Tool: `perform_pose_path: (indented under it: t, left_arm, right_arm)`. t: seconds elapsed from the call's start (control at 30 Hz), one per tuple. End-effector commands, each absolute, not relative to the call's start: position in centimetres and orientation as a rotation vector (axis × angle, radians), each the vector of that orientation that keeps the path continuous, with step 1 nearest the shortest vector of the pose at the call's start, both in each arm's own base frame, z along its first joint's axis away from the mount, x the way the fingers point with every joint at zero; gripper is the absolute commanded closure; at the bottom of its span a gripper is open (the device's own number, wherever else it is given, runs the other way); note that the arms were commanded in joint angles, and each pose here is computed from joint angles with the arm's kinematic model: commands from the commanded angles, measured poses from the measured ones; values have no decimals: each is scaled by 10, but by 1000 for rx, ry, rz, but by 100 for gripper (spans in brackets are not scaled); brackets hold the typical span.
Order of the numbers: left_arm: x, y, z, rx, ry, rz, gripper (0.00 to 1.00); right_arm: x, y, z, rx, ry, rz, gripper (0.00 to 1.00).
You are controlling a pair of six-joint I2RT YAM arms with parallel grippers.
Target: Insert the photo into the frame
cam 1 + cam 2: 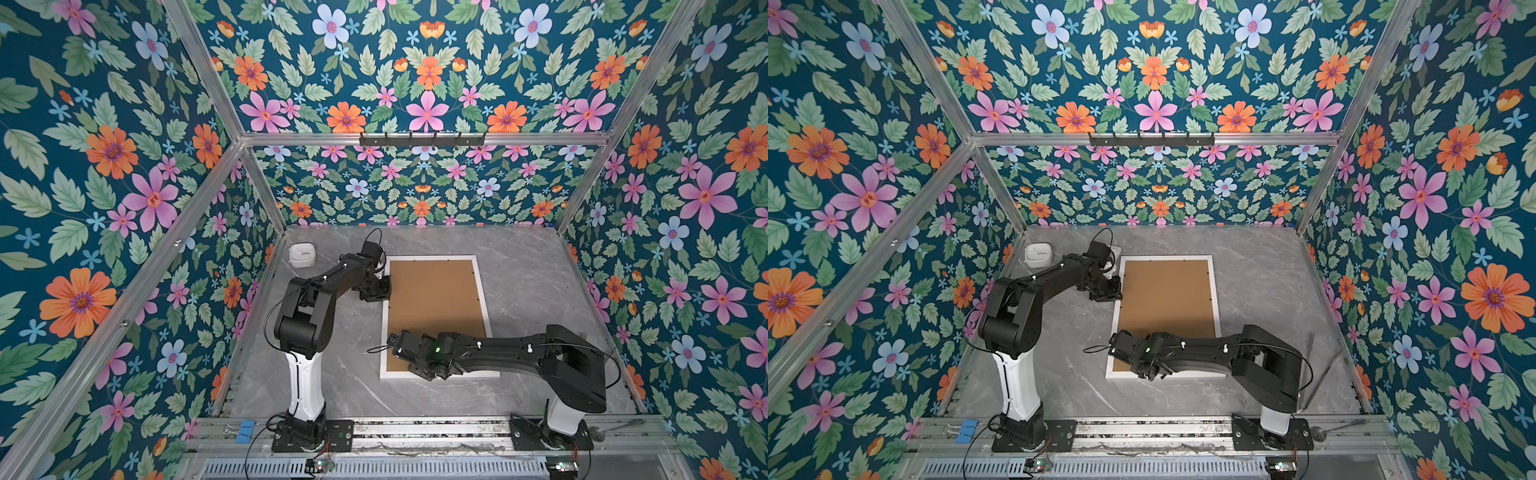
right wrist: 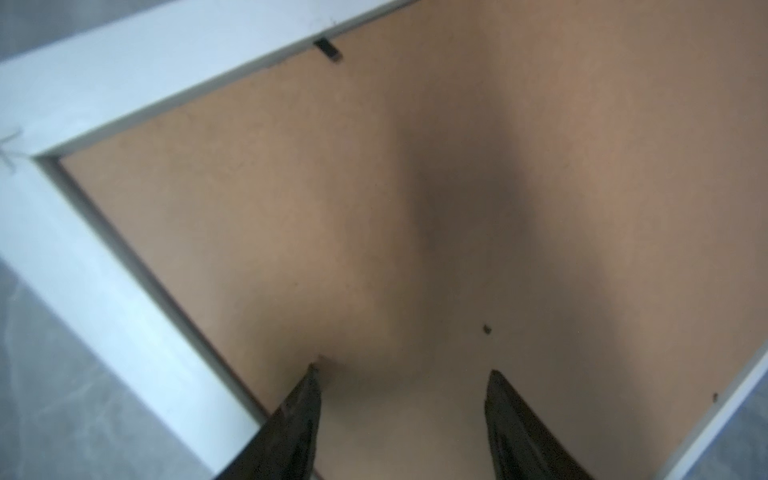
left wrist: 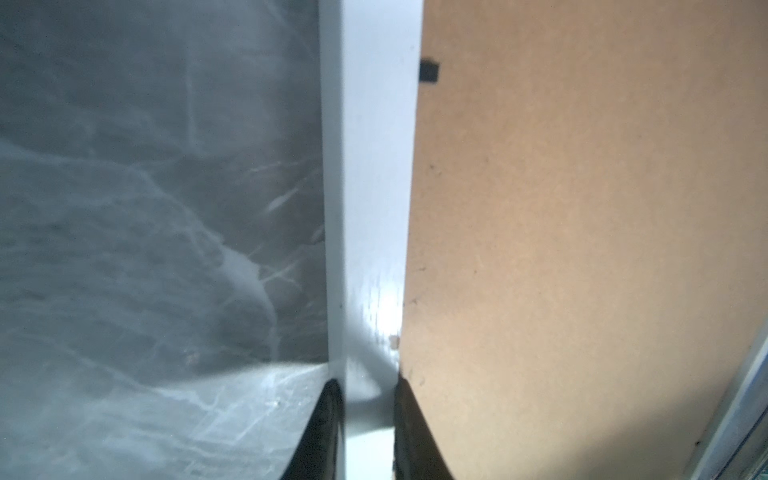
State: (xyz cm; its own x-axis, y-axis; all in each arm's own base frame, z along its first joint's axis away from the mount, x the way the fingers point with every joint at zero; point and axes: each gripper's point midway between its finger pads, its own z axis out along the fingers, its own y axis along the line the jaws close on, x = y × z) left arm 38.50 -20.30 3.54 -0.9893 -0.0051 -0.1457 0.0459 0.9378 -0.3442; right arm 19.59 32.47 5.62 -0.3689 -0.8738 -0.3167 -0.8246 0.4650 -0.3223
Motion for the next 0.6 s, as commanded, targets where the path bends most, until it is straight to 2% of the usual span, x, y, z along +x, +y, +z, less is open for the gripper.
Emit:
perform_pose_path:
  t: [0.0, 0.17, 0.33, 0.57]
  left_arm:
    - [360, -201, 31, 31, 3052, -533, 72]
    - [364, -204, 58, 49, 3001, -575, 61]
    - [348, -196, 73, 58, 3001, -563, 60]
    - [296, -176, 52, 17, 3057, -546, 61]
  right_arm:
    - [189, 332, 76, -1374, 2309, -36, 35]
    - [195, 329, 108, -1223, 2366, 99, 34]
    - [209, 313, 127, -1019, 2472, 197, 33]
    - [222, 297, 138, -744, 2611, 320, 32]
